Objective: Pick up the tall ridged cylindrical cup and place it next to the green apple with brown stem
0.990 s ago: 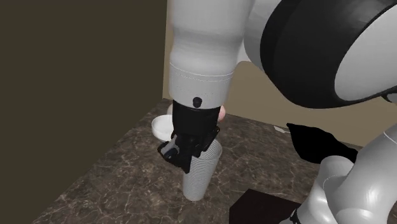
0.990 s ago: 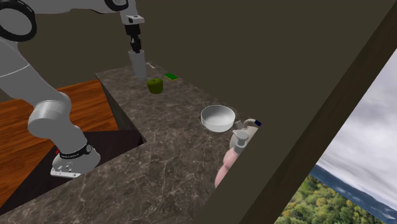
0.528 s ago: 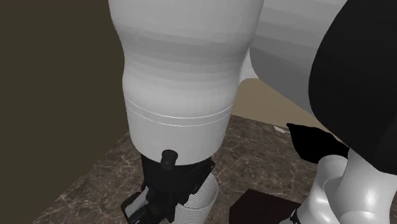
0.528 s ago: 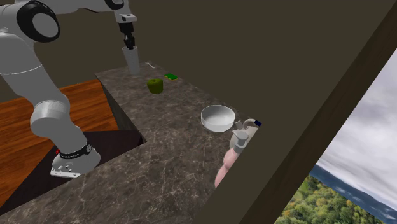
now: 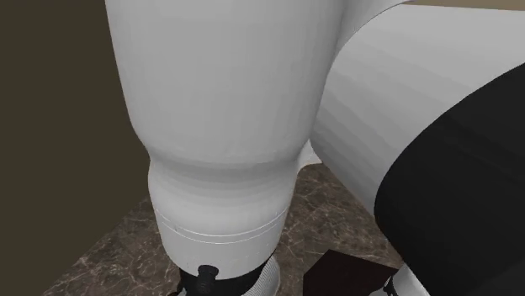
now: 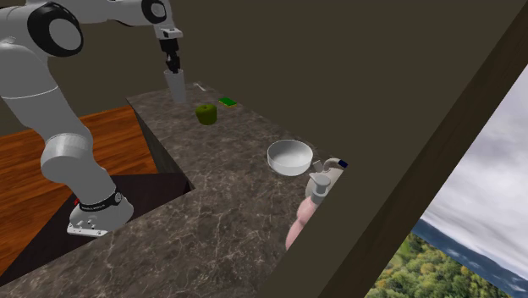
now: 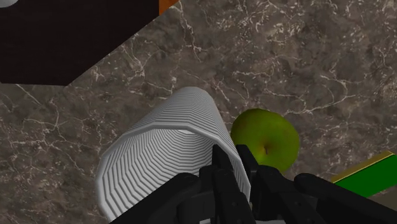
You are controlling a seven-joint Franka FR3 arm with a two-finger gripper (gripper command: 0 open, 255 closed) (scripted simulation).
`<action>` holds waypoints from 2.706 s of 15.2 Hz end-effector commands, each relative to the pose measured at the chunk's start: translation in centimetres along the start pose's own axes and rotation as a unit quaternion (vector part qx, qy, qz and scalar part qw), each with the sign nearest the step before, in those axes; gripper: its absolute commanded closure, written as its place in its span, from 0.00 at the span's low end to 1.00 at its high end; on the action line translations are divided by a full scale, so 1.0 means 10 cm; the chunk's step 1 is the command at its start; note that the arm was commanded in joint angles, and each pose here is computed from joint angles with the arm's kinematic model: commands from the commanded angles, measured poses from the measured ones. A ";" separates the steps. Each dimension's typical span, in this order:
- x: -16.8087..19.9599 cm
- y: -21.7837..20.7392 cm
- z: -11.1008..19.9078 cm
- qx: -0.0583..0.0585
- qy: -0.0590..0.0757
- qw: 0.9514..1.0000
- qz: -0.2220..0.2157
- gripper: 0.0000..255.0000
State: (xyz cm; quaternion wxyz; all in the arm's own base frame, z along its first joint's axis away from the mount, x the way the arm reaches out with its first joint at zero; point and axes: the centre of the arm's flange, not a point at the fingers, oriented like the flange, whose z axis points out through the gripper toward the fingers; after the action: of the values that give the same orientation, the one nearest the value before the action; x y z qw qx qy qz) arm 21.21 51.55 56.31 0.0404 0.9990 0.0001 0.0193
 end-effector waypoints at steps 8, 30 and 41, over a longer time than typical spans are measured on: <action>-0.02 -0.03 0.47 0.000 0.000 1.000 0.000 1.00; -0.07 -0.13 1.63 0.000 0.000 1.000 0.000 1.00; -0.07 -0.14 1.77 0.000 0.000 1.000 0.000 1.00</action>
State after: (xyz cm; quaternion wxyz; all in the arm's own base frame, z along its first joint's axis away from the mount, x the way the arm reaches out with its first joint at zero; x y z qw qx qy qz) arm 21.16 51.51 38.50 0.0403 0.9990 0.0000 0.0194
